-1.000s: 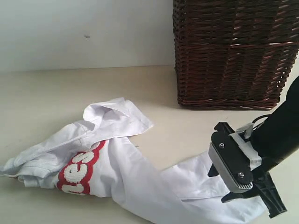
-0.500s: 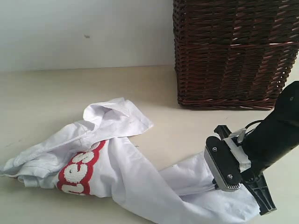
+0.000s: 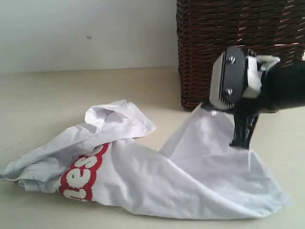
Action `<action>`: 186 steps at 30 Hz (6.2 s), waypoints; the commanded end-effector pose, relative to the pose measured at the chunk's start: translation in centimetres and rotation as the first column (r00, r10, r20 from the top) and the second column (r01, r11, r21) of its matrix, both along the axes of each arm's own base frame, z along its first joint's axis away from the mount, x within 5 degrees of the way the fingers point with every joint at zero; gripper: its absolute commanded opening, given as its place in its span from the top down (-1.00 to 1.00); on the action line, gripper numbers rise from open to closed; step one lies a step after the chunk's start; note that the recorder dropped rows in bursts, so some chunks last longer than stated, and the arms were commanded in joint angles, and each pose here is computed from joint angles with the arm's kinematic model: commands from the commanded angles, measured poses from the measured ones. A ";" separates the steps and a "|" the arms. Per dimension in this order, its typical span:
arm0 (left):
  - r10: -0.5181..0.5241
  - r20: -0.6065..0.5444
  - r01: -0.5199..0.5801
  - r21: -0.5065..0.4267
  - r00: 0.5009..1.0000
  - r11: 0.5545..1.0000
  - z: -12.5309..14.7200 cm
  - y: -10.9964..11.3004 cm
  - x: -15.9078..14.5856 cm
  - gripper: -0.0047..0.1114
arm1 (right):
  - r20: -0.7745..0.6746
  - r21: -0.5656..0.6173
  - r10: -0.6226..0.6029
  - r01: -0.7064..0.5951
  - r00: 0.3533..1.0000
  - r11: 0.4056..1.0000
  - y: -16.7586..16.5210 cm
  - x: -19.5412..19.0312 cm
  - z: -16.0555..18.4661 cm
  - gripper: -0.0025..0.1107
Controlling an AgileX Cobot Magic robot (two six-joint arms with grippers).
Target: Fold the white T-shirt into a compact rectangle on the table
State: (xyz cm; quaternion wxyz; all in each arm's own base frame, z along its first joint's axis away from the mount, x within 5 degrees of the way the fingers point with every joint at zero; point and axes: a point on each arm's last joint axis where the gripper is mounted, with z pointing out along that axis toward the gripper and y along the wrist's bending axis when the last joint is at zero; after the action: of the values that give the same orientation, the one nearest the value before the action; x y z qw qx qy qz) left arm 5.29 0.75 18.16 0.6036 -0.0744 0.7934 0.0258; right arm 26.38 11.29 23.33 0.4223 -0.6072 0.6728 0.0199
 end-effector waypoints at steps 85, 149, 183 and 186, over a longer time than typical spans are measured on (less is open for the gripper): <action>0.004 0.011 -0.004 -0.001 1.000 1.000 0.0 0.0 0.0 0.92 | -0.594 -0.157 0.080 -0.213 0.801 0.964 0.6 1.6 -10.6 0.85; 0.004 0.011 -0.004 -0.001 1.000 1.000 0.0 0.0 0.0 0.92 | -0.268 -0.188 -0.305 0.261 0.914 0.947 -0.5 5.7 -10.1 0.96; 0.004 0.011 -0.004 -0.001 1.000 1.000 0.0 0.0 0.0 0.92 | -0.289 0.031 -0.308 0.331 0.906 0.943 -0.7 1.5 0.6 0.96; 0.004 0.011 -0.004 -0.001 1.000 1.000 0.0 0.0 0.0 0.92 | -0.317 -0.076 -0.350 0.344 0.882 0.936 -1.0 2.2 -1.7 0.91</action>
State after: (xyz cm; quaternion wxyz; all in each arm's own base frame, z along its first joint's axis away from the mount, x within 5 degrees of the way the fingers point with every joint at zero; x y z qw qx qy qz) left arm 5.29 0.75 18.16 0.6036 -0.0744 0.7934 0.0258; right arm 27.81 10.76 23.34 0.3280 -0.4751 0.8140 0.0641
